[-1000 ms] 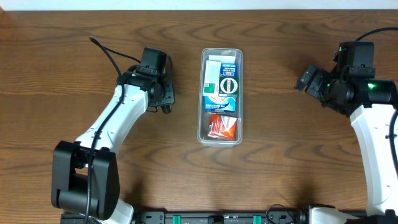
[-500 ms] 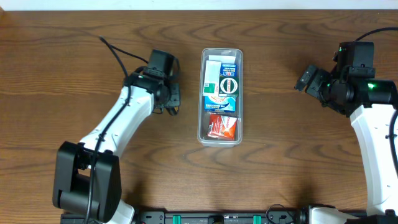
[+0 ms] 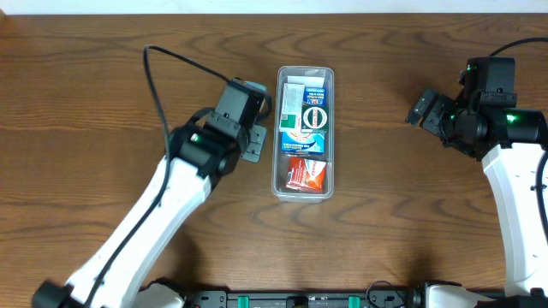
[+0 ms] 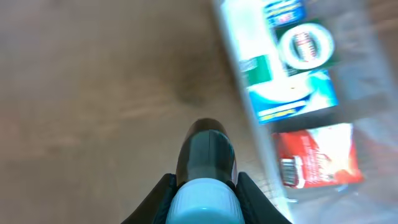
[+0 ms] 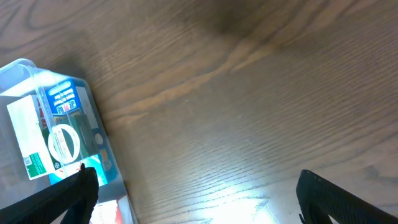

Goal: Pack container

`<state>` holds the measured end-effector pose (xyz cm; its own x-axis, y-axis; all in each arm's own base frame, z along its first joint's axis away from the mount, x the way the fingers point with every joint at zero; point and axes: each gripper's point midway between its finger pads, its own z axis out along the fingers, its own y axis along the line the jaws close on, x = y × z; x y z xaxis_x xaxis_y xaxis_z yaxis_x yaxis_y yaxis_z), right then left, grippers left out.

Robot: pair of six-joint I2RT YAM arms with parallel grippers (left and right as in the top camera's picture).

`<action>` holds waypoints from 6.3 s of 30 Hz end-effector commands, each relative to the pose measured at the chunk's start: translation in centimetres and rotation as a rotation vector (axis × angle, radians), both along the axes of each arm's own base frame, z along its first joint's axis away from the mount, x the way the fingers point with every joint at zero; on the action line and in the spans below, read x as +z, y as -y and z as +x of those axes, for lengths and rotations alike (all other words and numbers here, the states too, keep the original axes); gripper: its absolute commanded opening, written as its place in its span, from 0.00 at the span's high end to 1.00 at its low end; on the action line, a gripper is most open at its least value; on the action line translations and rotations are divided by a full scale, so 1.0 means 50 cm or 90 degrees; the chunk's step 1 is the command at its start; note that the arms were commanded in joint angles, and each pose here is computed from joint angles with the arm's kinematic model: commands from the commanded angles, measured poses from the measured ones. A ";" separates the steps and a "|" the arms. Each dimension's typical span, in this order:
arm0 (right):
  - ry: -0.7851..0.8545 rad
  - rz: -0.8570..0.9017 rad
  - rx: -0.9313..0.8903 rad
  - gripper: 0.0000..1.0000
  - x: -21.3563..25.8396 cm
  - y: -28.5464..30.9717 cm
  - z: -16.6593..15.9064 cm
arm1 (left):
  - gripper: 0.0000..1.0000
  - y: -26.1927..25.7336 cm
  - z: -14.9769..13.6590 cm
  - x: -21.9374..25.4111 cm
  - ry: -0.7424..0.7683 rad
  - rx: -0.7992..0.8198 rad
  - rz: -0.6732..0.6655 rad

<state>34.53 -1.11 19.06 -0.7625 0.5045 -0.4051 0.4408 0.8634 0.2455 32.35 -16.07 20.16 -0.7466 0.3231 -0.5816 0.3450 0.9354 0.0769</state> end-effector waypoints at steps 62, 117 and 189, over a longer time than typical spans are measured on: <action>0.011 0.003 -0.006 0.01 0.012 0.003 -0.002 | 0.92 0.302 -0.020 -0.165 0.074 -0.580 0.209; 0.011 0.003 -0.006 0.01 0.012 0.003 -0.003 | 0.02 0.134 0.002 0.042 0.082 -0.207 0.003; 0.347 -0.242 0.222 0.01 -0.101 -0.012 -0.306 | 0.02 -0.426 0.019 0.062 0.034 0.510 -0.052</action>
<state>19.23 -1.46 14.89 -0.5085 0.0554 -0.8593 0.0920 0.9957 0.0097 33.20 5.14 23.30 -0.7072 -0.3329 -0.6238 -0.4263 0.9046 0.0004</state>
